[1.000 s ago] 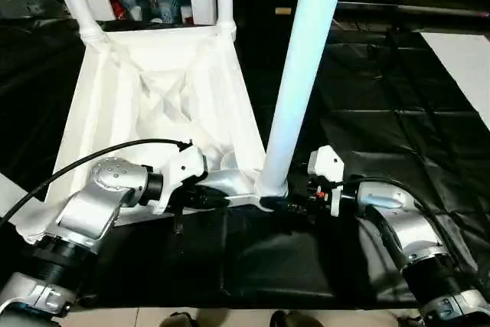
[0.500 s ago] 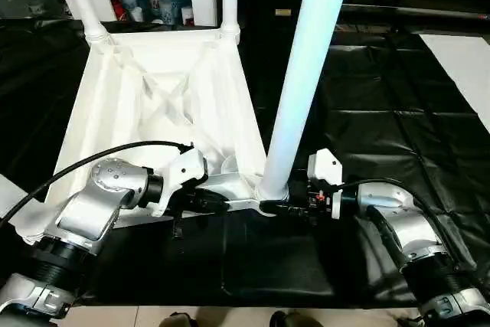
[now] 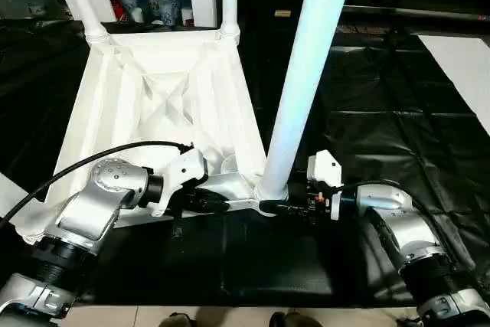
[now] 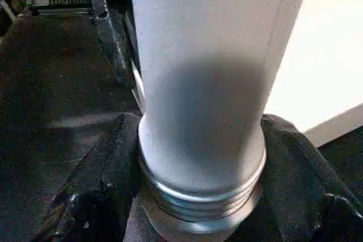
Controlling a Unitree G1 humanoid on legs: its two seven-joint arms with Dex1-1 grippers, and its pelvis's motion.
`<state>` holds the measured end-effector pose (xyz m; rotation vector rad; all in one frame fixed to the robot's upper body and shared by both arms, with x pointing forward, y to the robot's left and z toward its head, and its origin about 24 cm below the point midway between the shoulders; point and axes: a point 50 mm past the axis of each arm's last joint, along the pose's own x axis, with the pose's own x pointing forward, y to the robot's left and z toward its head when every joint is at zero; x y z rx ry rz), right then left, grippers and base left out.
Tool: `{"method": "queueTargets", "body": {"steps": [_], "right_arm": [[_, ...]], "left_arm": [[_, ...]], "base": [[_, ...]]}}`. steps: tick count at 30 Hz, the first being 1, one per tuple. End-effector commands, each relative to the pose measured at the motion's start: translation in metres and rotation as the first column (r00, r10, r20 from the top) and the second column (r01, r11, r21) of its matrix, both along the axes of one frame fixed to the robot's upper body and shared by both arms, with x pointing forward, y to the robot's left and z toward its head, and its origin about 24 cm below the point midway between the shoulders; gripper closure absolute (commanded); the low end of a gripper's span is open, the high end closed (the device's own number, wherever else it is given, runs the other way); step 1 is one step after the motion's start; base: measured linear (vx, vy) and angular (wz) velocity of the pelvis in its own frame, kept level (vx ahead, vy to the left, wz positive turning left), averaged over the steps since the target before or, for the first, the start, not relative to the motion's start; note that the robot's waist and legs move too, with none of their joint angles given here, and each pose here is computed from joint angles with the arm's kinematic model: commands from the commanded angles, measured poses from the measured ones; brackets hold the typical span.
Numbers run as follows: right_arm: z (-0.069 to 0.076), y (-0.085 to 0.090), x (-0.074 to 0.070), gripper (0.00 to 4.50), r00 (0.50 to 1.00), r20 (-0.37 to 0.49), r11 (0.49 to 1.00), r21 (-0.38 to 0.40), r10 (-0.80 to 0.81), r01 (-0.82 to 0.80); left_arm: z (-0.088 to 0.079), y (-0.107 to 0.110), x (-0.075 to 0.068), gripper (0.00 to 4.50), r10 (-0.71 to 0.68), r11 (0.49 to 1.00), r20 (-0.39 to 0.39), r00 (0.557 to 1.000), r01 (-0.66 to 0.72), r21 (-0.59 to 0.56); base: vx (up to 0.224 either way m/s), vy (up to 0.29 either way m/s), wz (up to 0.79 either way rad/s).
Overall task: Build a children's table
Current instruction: Rotate leg to tighten
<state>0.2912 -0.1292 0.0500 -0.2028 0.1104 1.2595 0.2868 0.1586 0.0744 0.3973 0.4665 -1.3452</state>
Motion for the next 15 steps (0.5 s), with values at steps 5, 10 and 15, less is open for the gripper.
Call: {"method": "queueTargets", "body": {"steps": [5, 10, 15], "right_arm": [[-0.011, 0.009, 0.01, 1.82, 0.964, -0.058, 0.962, 0.065, -0.26, 0.264], [-0.022, 0.041, 0.022, 1.83, 0.852, -0.157, 0.849, 0.108, -0.499, 0.517], [-0.027, 0.057, 0.039, 1.83, 0.69, -0.172, 0.696, 0.031, -0.703, 0.717]], "left_arm": [[-0.022, -0.021, 0.007, 4.5, 0.096, 0.995, -0.03, 0.995, -0.095, 0.033], [-0.029, -0.05, 0.03, 4.5, 0.287, 0.958, 0.007, 0.958, -0.287, 0.025], [-0.032, -0.069, 0.045, 4.5, 0.437, 0.898, 0.038, 0.899, -0.438, 0.046]], "base": [[0.0, 0.0, 0.0], [0.0, 0.0, 0.0], [0.0, 0.0, 0.0]]}}
